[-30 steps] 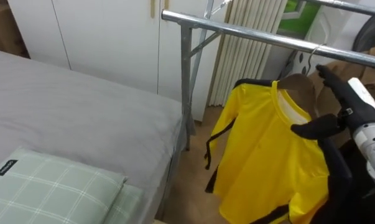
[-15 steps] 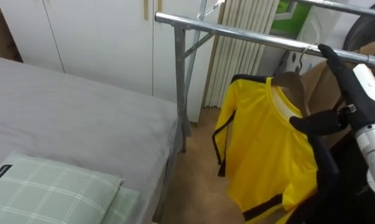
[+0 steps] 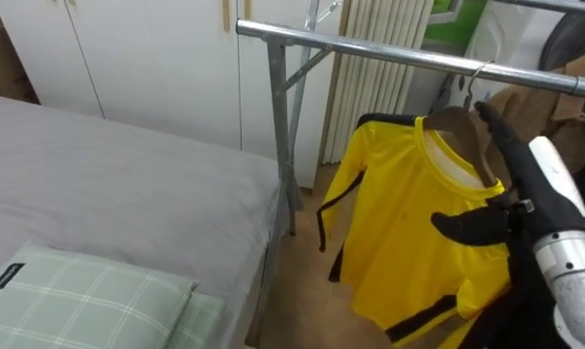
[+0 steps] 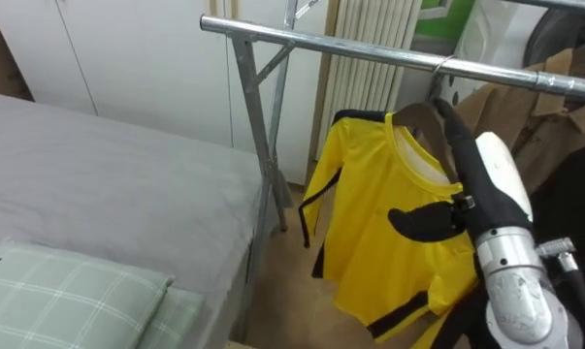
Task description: Hang clothes
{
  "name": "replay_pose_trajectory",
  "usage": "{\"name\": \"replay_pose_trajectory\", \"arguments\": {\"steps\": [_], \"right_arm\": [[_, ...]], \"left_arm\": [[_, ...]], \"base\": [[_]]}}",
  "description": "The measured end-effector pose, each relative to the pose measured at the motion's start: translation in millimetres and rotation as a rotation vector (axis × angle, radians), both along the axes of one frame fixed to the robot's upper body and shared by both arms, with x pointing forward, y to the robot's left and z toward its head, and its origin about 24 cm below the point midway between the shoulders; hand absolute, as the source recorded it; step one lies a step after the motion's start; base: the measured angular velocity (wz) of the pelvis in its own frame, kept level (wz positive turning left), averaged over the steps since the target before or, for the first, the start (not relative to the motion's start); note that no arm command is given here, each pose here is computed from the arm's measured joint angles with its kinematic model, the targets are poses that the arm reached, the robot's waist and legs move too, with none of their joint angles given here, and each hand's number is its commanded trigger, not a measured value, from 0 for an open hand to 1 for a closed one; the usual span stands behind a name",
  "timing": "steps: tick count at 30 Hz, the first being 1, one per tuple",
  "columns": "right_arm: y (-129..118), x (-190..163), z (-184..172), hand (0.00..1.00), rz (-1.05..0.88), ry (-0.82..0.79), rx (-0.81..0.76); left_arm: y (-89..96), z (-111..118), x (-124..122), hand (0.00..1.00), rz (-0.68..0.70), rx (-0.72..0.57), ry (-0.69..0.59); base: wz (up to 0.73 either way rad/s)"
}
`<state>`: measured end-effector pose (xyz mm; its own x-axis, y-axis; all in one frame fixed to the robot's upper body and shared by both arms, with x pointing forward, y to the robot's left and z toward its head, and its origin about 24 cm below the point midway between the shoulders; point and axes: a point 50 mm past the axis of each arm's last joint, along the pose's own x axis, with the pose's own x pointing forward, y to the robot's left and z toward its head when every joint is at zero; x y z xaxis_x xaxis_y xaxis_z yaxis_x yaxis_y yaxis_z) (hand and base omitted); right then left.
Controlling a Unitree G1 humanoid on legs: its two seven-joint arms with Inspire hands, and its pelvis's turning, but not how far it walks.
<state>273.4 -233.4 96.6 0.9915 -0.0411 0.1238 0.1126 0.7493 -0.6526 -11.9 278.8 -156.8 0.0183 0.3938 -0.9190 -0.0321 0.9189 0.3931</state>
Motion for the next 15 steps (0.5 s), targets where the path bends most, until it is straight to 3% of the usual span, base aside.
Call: {"name": "replay_pose_trajectory", "arguments": {"steps": [5,10,15], "right_arm": [[20,-8,-21,0.0,0.086,0.071,0.047],[41,-34,-80,0.0,0.121,0.302,0.115],[40,-66,-139,0.0,0.043,0.538,0.259]], "left_arm": [[0.2,0,2,0.0,0.0,0.01,-0.004],[-7.4,-2,1,0.0,0.013,0.033,-0.004],[-12.2,-4,1,0.0,-0.008,0.048,0.001]], "base": [[-0.07],[-0.01],[0.0]]}}
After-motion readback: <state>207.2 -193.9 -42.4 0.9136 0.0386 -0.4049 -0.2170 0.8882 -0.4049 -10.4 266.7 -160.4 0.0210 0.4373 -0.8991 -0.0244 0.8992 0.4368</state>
